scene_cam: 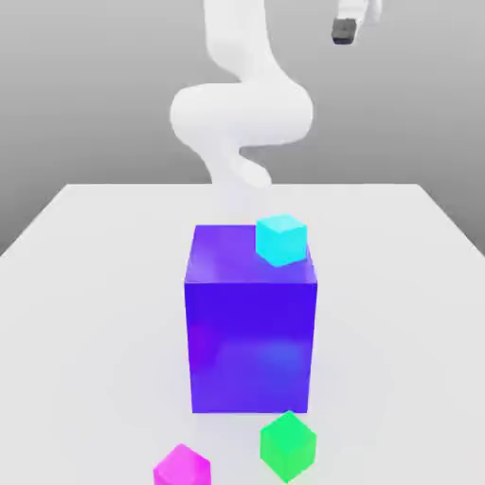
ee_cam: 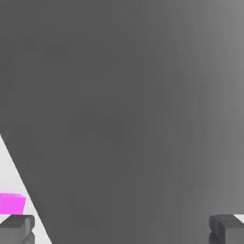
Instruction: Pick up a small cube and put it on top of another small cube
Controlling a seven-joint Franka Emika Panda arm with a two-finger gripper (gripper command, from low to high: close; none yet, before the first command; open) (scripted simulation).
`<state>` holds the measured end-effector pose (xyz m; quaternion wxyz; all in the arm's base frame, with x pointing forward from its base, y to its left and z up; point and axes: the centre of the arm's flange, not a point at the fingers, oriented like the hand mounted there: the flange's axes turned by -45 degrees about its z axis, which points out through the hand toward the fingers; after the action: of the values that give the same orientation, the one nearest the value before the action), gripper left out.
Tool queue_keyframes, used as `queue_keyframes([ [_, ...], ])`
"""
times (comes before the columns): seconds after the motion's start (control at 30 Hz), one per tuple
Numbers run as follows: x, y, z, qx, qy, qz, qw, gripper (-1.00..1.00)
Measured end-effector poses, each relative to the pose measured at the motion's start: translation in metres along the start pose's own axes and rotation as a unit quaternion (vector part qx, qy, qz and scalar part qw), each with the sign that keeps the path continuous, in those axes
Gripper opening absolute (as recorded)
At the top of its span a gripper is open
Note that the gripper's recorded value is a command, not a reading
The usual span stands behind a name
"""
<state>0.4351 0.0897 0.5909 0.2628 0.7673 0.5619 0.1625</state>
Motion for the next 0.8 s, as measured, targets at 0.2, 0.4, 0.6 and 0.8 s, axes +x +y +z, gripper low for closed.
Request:
queue_keyframes([
  [0.2, 0.004, -0.005, 0.052, 0.036, -0.014, -0.105, 0.994, 0.0],
  [0.4, 0.0, -0.012, 0.109, 0.079, -0.016, -0.204, 0.976, 0.0],
  [0.6, -0.012, -0.025, 0.168, 0.124, -0.003, -0.294, 0.948, 0.0],
  [0.8, -0.033, -0.042, 0.228, 0.168, 0.024, -0.371, 0.913, 0.0],
])
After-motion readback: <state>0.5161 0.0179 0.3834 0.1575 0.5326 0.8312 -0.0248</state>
